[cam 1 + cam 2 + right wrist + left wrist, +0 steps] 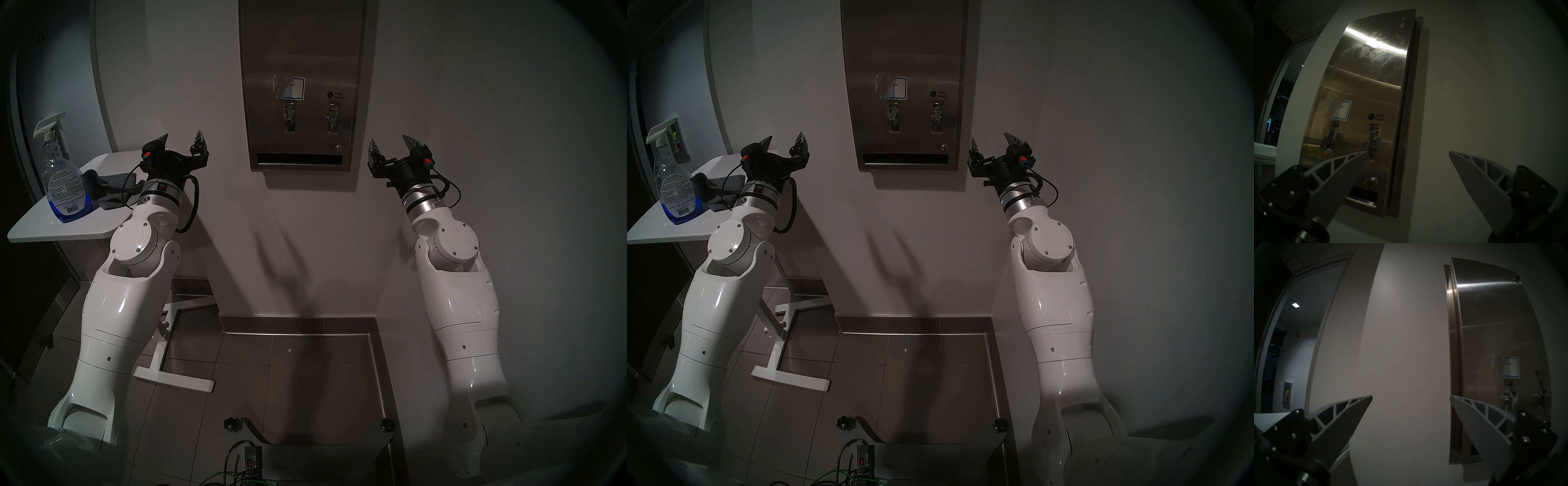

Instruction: Pick up the cleaner bottle and spray the cleaner onto the surface

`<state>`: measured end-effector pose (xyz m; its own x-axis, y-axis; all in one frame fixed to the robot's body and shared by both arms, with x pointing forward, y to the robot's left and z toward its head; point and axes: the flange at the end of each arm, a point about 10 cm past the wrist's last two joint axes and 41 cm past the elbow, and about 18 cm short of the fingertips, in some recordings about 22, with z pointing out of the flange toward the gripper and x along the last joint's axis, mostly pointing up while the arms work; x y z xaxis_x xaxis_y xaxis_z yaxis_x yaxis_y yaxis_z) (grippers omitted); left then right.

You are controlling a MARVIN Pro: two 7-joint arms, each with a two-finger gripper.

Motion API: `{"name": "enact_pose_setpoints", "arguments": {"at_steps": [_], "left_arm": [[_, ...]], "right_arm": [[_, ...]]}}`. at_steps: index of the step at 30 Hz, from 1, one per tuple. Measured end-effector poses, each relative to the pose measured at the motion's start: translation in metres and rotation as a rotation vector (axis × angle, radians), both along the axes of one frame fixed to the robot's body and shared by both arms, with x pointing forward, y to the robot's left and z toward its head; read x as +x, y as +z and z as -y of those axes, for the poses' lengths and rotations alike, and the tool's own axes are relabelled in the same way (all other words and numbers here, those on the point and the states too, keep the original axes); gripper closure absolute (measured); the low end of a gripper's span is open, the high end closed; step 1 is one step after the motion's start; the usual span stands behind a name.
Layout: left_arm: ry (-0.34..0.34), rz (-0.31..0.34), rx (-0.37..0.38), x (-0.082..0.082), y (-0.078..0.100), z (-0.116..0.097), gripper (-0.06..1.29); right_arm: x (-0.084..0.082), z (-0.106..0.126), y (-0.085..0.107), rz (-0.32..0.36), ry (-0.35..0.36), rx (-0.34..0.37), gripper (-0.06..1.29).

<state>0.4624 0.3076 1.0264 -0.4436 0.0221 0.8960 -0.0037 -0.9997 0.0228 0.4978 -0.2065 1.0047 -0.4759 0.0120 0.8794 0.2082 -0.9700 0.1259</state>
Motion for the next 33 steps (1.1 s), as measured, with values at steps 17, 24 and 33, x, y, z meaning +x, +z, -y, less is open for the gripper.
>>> {"name": "enact_pose_setpoints", "arguments": {"at_steps": [17, 24, 33], "left_arm": [[-0.093, 0.131, 0.005, -0.016, 0.088, -0.063, 0.0], [-0.098, 0.178, 0.031, -0.032, 0.134, -0.101, 0.0], [-0.093, 0.198, 0.034, -0.057, 0.185, -0.159, 0.0]], "right_arm": [[0.001, 0.001, -0.004, -0.009, -0.002, 0.0, 0.0], [0.001, 0.001, -0.005, -0.013, -0.003, 0.0, 0.0], [0.002, 0.001, -0.006, -0.016, -0.005, 0.0, 0.0]]}}
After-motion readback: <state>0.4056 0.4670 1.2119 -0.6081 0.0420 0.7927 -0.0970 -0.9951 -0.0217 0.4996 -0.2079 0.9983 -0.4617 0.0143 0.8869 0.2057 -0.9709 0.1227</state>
